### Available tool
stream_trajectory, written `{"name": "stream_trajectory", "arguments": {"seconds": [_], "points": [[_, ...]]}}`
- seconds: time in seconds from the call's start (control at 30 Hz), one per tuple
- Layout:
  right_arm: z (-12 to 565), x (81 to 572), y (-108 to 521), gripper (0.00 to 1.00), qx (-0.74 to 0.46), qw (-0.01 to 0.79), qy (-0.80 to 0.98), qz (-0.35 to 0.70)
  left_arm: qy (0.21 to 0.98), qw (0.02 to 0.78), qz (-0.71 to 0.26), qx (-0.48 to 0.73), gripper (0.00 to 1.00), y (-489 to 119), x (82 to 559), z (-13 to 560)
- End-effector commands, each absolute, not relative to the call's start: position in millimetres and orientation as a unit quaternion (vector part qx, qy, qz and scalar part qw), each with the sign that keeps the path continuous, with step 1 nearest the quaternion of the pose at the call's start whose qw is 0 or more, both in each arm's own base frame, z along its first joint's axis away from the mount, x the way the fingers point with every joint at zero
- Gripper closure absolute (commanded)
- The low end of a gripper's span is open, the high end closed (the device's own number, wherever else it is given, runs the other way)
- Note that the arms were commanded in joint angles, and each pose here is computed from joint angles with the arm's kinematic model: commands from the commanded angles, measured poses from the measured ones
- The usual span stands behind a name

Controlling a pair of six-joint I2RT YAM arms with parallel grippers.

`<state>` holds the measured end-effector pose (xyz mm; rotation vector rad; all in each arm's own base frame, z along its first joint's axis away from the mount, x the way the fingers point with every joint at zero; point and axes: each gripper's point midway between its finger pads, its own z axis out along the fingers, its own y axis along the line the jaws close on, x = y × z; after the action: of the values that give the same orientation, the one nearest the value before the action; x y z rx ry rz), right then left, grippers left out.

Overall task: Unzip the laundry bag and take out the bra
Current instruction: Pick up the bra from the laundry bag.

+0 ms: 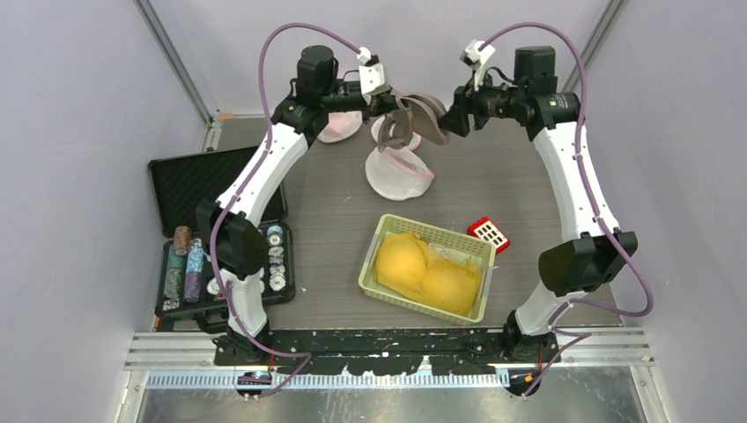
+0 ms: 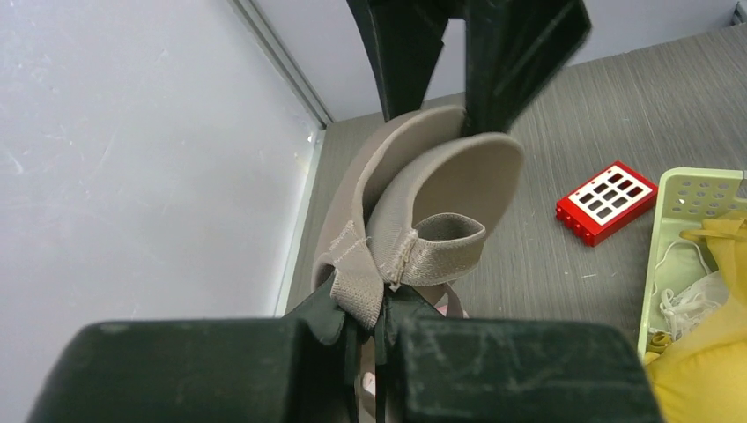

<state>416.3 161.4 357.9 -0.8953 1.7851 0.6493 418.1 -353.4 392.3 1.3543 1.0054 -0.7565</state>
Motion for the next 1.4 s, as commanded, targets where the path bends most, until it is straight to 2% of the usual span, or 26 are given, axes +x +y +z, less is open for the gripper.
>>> {"name": "stream_trajectory", "arguments": {"seconds": [0.0, 0.13, 0.33, 0.43, 0.57, 0.6, 0.63, 0.67, 0.7, 0.73, 0.8, 0.87, 1.0, 1.17, 1.37], "points": [[390.7, 398.3, 169.7, 0.39, -0.409, 0.531, 0.705, 0.233, 0.402, 0.619, -0.325, 0.591, 1.0, -355.3, 408.3, 418.8], [390.2, 409.8, 172.5, 0.41, -0.413, 0.545, 0.705, 0.185, 0.397, 0.616, -0.329, 0.596, 1.0, -359.8, 401.8, 418.5], [389.3, 428.9, 182.8, 0.51, -0.41, 0.567, 0.706, 0.111, 0.398, 0.615, -0.313, 0.605, 1.0, -372.0, 394.5, 414.0], [397.2, 436.9, 180.6, 0.65, -0.387, 0.585, 0.706, 0.097, 0.41, 0.618, -0.297, 0.601, 1.0, -373.5, 396.2, 409.4], [404.5, 442.4, 178.1, 0.94, -0.369, 0.601, 0.703, 0.092, 0.421, 0.622, -0.287, 0.594, 0.98, -372.1, 394.7, 403.1], [406.0, 444.1, 177.4, 0.99, -0.36, 0.606, 0.704, 0.091, 0.422, 0.623, -0.285, 0.594, 0.96, -371.5, 393.7, 402.1], [408.1, 445.6, 176.4, 0.99, -0.352, 0.611, 0.703, 0.093, 0.421, 0.623, -0.284, 0.594, 0.93, -371.4, 391.7, 401.3], [409.8, 447.9, 174.3, 0.99, -0.34, 0.615, 0.705, 0.098, 0.422, 0.623, -0.284, 0.595, 0.85, -370.8, 389.9, 400.8], [414.6, 449.9, 172.4, 0.99, -0.326, 0.623, 0.704, 0.106, 0.424, 0.622, -0.283, 0.594, 0.74, -369.7, 388.7, 399.9], [418.2, 452.6, 170.1, 0.99, -0.308, 0.628, 0.705, 0.116, 0.428, 0.623, -0.281, 0.592, 0.59, -368.2, 388.2, 399.1], [428.7, 457.0, 165.1, 0.99, -0.276, 0.641, 0.702, 0.142, 0.437, 0.624, -0.274, 0.587, 0.45, -363.8, 387.4, 396.5], [441.1, 461.2, 160.3, 0.99, -0.237, 0.652, 0.696, 0.185, 0.458, 0.625, -0.267, 0.574, 0.27, -358.1, 389.0, 394.0], [462.2, 465.3, 149.7, 1.0, -0.172, 0.653, 0.679, 0.29, 0.497, 0.62, -0.284, 0.537, 0.06, -342.8, 390.0, 397.7], [497.1, 461.9, 129.5, 1.0, -0.116, 0.649, 0.605, 0.447, 0.513, 0.631, -0.316, 0.489, 0.05, -319.9, 391.7, 415.8], [511.8, 455.9, 133.5, 0.99, -0.107, 0.622, 0.566, 0.53, 0.519, 0.651, -0.302, 0.465, 0.07, -307.6, 394.5, 434.0]]}}
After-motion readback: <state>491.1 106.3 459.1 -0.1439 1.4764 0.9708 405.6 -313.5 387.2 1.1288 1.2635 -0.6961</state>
